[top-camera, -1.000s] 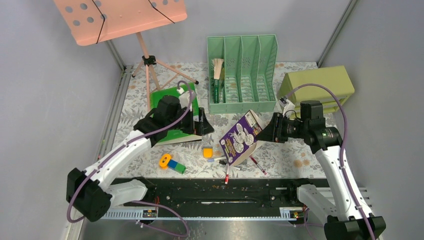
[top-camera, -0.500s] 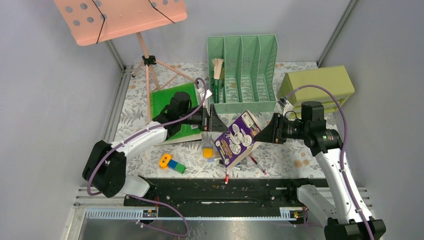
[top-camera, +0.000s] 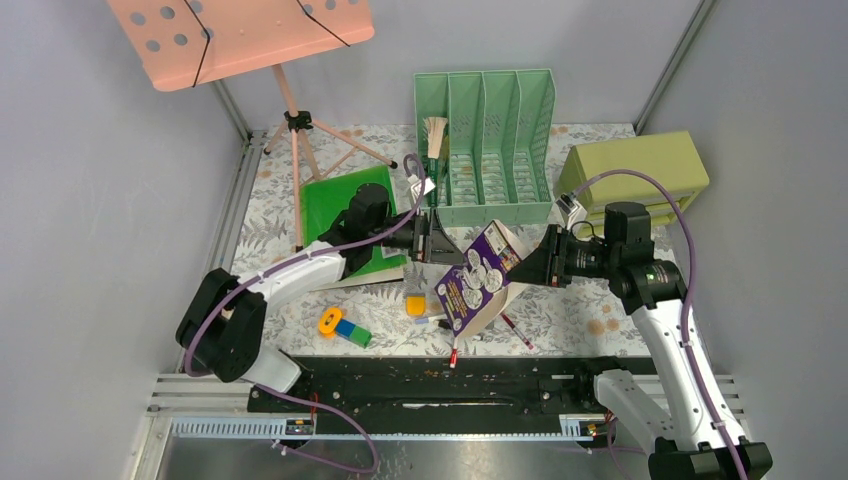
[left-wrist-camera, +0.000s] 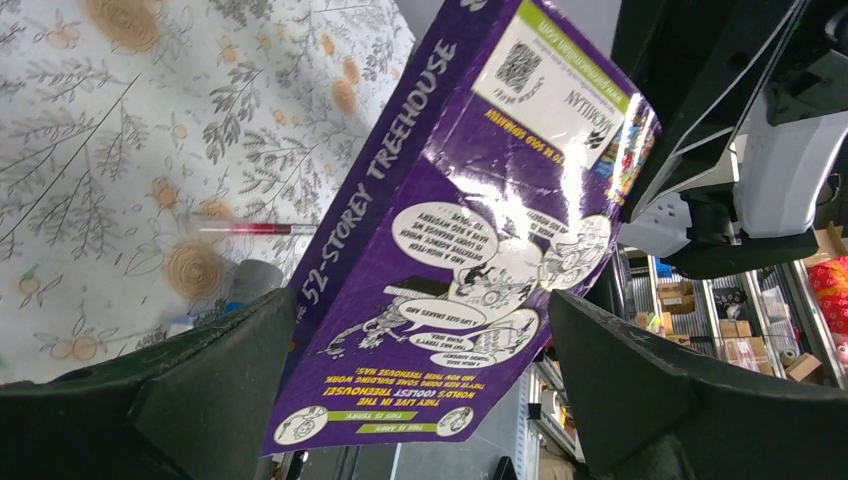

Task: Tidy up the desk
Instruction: Pick up the book from the center of the board.

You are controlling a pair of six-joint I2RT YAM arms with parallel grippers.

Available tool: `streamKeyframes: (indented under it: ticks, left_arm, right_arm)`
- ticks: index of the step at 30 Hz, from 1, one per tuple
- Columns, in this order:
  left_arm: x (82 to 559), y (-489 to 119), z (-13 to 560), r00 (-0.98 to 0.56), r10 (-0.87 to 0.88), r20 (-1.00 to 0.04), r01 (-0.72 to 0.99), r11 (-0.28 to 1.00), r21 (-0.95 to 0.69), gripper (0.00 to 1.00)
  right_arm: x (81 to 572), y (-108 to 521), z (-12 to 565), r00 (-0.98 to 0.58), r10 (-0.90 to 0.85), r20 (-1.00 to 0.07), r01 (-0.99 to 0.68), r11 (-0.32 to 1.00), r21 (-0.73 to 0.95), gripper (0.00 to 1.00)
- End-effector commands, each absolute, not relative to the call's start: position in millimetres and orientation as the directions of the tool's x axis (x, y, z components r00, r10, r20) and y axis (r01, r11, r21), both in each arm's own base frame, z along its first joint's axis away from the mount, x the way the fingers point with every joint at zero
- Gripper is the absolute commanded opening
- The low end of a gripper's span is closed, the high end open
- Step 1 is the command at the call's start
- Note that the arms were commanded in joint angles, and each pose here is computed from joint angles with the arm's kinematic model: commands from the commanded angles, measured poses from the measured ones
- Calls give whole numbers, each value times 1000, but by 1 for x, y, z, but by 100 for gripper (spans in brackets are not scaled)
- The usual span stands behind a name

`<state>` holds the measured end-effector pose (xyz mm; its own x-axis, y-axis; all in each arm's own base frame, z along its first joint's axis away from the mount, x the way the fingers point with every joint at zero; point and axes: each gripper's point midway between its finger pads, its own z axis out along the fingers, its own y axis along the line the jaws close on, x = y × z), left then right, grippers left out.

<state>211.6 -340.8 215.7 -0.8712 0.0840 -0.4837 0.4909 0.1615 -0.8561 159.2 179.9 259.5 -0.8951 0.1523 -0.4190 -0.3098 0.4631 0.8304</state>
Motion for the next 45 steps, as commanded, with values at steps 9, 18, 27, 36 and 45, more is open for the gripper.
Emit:
streamKeyframes:
  ticks: [9,18,27,36,45]
  left_arm:
    - [219,-349,223,-796,99,-597,603,212,-769,99]
    - [220,-353,227,-789,112,-604,614,189,-767,99]
    - [166,-352,280,-766,172,-620,597,-169,-784,95]
    - [155,-342,272,-733,247,-634,640,-66,-766,79]
    - [148,-338,257,-735,284,-615,644,9,-765,54]
  right_arm:
    - [148,190,282,-880,106,-464,-405,344,847,0]
    - [138,191,285,-875,76,-477,-438,292,850,0]
    - [149,189,264,-887,89,-452,-396,353,847,0]
    - [159,187,254,-891,106,-441,-369,397,840,0]
    - [164,187,248,-896,103,-431,-359,403,842,0]
